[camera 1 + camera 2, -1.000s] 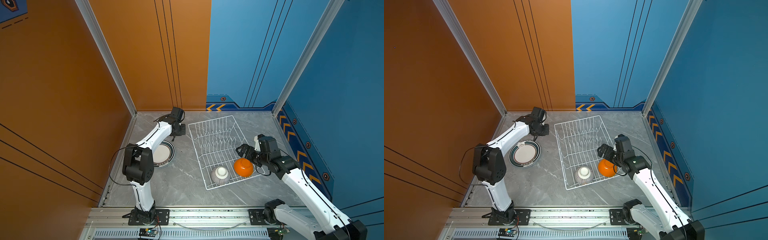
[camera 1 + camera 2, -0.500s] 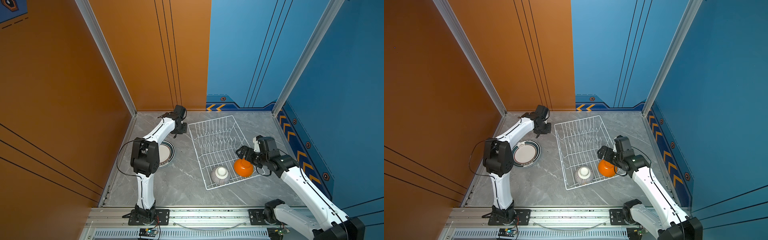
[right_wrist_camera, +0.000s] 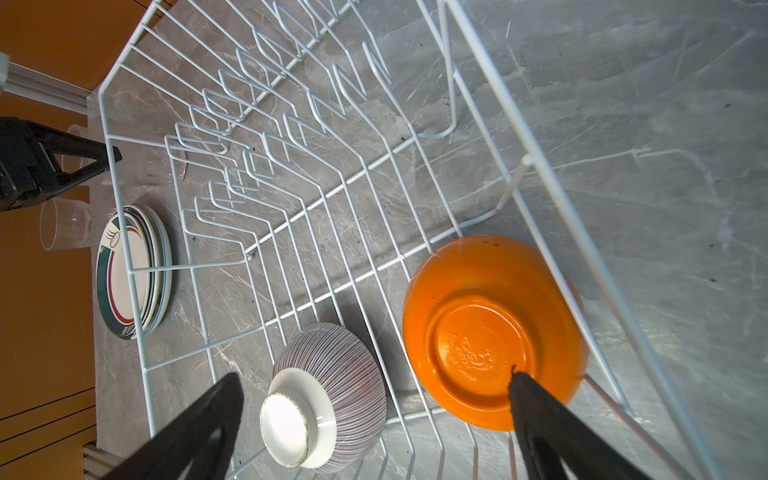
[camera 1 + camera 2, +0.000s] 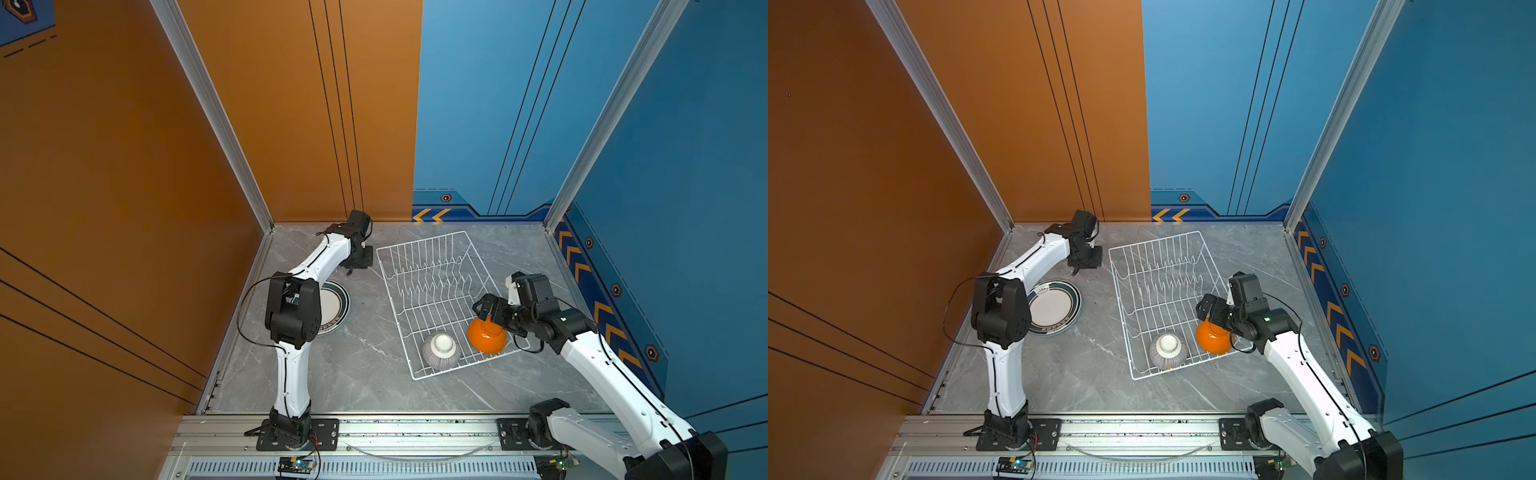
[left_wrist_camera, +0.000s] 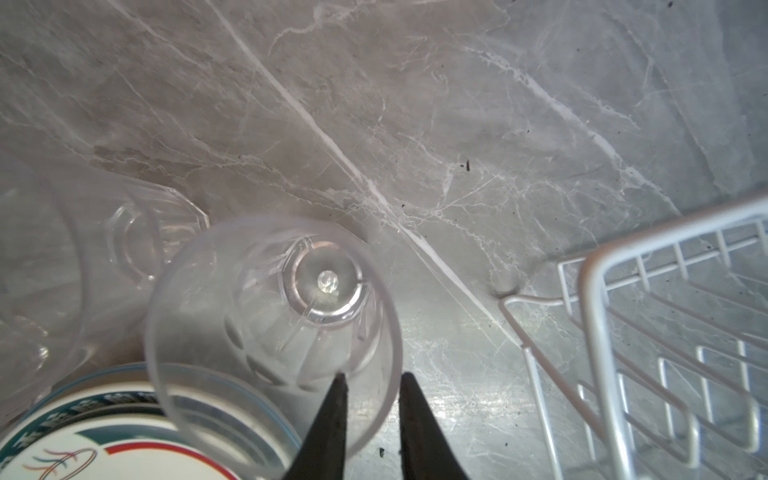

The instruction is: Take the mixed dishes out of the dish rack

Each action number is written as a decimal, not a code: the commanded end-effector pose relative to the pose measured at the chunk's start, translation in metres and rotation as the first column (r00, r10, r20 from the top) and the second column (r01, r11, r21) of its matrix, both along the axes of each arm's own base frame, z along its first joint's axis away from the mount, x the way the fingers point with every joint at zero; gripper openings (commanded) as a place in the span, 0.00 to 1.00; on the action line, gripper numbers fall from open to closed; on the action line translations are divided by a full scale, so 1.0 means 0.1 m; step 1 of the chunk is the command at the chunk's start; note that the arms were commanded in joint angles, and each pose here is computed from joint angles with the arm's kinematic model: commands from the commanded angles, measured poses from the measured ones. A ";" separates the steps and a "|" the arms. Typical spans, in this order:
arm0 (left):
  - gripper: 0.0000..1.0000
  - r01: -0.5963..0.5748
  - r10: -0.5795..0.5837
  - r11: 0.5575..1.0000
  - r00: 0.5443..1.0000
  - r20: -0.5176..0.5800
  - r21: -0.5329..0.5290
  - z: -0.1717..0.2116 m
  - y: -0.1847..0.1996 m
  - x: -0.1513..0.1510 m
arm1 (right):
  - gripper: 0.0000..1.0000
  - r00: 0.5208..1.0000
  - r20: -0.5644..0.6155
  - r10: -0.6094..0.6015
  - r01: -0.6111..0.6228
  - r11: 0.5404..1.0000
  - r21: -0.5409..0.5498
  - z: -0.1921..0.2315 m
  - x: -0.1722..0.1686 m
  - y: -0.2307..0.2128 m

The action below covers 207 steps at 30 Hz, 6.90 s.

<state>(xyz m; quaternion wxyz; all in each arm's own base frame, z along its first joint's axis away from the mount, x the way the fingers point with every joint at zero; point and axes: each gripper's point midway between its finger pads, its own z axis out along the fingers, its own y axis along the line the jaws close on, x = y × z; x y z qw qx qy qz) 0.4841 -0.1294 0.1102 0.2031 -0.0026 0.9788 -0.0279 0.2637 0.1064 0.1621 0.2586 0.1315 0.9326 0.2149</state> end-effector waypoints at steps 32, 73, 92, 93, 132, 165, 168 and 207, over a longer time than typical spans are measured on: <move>0.98 -0.030 0.021 0.999 0.966 0.256 0.031 1.16 -0.20 -1.18 | 1.00 0.941 -0.088 0.327 -0.334 0.939 -0.086 -0.05 -0.44 0.52; 0.98 0.157 -0.012 0.928 0.919 0.395 -0.337 1.44 -0.37 -1.57 | 0.89 0.968 -0.197 0.153 -0.193 0.960 -0.202 -0.78 -0.28 1.04; 0.98 0.161 -0.020 0.893 0.947 0.319 -0.420 1.31 -0.47 -1.57 | 0.90 0.983 -0.168 0.069 -0.077 0.996 -0.040 -0.81 0.58 1.19; 0.98 0.161 -0.021 0.891 0.948 0.317 -0.425 1.30 -0.48 -1.58 | 0.92 0.983 -0.173 0.066 -0.074 0.996 -0.040 -0.83 0.59 1.19; 0.98 0.132 0.010 0.864 0.960 0.278 -0.486 1.28 -0.53 -1.61 | 0.81 0.963 -0.264 -0.058 0.054 0.998 -0.023 -1.51 0.42 0.95; 0.98 0.123 0.035 0.848 0.958 0.286 -0.516 1.32 -0.45 -1.58 | 0.76 0.942 -0.318 -0.106 0.135 0.988 0.069 -1.86 0.39 0.95; 0.98 0.118 0.041 0.846 0.958 0.285 -0.521 1.32 -0.43 -1.58 | 0.73 0.945 -0.308 -0.110 0.142 0.986 0.086 -1.82 0.41 0.94; 0.98 0.163 0.024 0.773 0.958 0.286 -0.612 1.39 -0.74 -1.54 | 0.66 0.995 -0.050 -0.083 0.096 0.902 0.421 -0.20 0.77 0.89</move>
